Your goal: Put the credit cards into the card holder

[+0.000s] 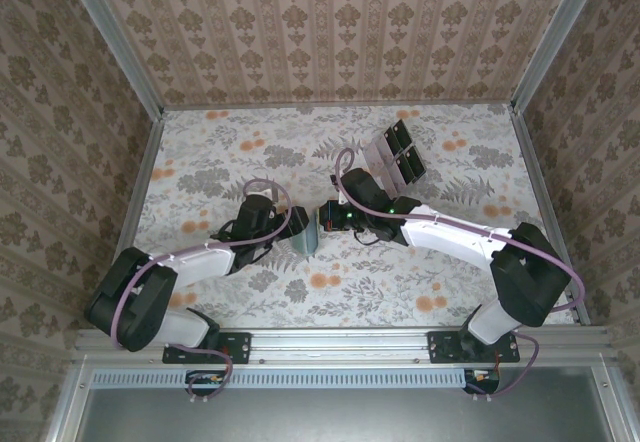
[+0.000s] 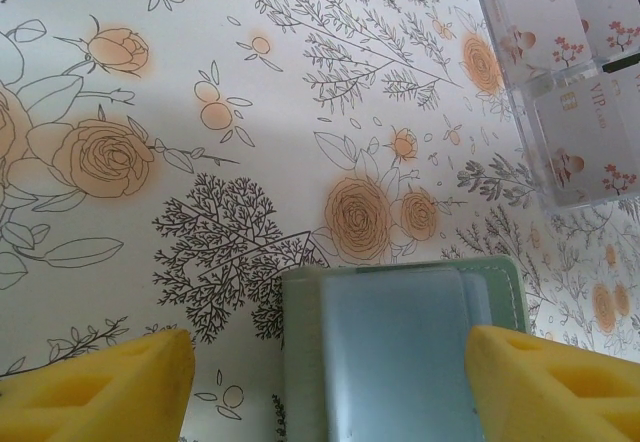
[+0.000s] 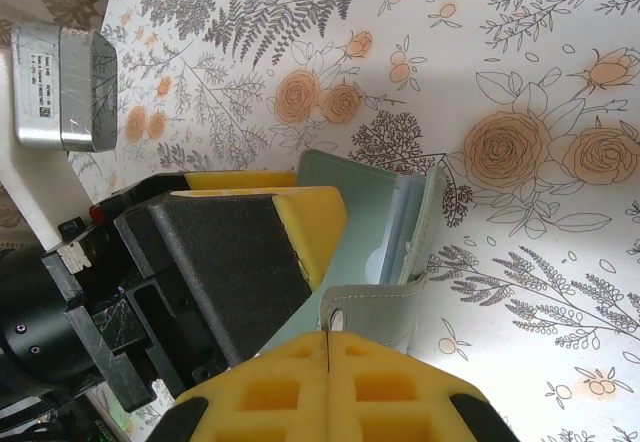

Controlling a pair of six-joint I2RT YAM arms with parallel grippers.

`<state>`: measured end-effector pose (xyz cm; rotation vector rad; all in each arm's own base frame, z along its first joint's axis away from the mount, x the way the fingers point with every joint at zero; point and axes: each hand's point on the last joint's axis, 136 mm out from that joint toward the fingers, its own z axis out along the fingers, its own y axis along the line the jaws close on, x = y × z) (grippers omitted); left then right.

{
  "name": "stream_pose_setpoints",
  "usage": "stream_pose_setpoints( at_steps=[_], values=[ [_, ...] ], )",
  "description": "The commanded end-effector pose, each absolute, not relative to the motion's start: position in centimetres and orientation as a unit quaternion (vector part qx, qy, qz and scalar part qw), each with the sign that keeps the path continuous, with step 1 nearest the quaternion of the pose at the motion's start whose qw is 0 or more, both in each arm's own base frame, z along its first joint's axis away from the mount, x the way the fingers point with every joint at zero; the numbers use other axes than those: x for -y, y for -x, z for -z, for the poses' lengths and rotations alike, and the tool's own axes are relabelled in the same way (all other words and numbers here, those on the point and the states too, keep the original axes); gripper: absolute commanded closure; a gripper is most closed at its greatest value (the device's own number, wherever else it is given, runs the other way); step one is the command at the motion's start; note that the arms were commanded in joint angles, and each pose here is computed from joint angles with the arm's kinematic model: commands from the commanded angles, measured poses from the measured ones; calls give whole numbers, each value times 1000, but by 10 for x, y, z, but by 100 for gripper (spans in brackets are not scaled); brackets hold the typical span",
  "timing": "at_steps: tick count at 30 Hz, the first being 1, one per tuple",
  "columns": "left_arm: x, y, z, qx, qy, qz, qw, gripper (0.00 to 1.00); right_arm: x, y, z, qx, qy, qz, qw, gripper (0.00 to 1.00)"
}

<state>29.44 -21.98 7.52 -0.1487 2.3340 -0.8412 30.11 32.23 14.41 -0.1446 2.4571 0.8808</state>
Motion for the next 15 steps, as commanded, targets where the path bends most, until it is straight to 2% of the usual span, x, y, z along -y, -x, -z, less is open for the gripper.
stream_pose_setpoints(
  at_steps=[1, 5, 10, 15],
  values=[
    [221, -296, -79, -890, 46, 317, 326, 28, -323, -298, -155, -899, 52, -341, 269, 100],
    [212, -293, -68, -900, 57, 293, 317, 39, -316, -296, -147, -905, 47, -327, 269, 100],
    [196, -285, -55, -914, 67, 255, 308, 69, -303, -294, -127, -913, 35, -309, 264, 100],
    [186, -276, -41, -926, 62, 228, 294, 82, -290, -291, -102, -920, 19, -296, 254, 100]
  ],
)
